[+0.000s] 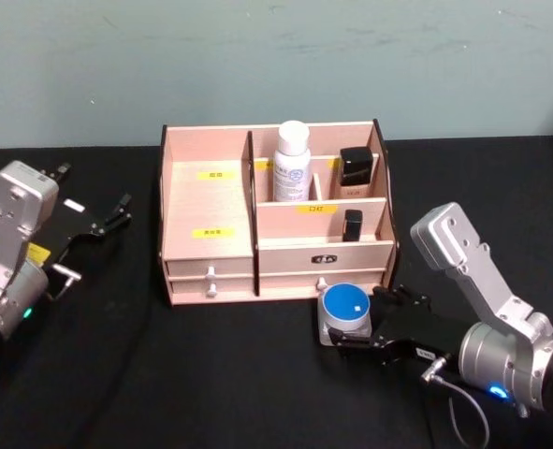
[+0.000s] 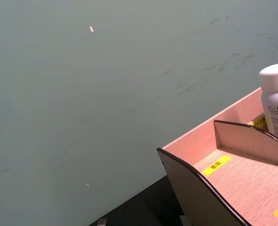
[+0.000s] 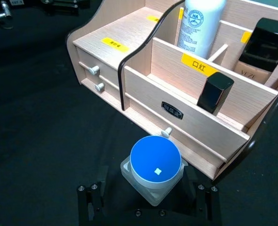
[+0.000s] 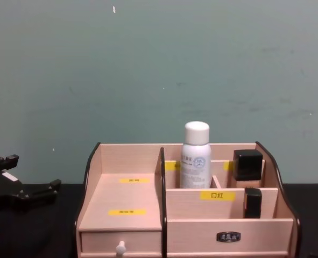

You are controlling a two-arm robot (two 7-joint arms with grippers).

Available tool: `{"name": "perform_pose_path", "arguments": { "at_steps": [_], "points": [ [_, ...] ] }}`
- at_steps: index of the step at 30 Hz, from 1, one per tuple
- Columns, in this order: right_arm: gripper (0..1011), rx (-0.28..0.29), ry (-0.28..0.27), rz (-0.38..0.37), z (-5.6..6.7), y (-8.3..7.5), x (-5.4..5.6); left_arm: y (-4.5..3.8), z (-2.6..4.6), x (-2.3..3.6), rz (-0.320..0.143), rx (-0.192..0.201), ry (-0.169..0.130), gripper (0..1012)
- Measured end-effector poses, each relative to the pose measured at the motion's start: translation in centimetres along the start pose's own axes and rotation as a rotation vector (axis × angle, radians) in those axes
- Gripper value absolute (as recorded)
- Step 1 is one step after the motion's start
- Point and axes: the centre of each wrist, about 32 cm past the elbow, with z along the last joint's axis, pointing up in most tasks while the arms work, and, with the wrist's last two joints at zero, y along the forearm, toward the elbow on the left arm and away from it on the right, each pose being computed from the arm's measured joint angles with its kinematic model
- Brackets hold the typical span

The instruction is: Pick up the facial cleanser and watermelon frost from the table and place them into the tiered storage box.

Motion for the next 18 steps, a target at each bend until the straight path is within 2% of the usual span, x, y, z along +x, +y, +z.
{"name": "perform_pose_path", "arguments": {
  "at_steps": [18],
  "points": [
    [1003, -0.006, -0.011, -0.006, 0.0, 1.8, 0.6, 0.0, 0.0, 0.0, 0.0, 0.0, 0.0, 1001]
  ]
}}
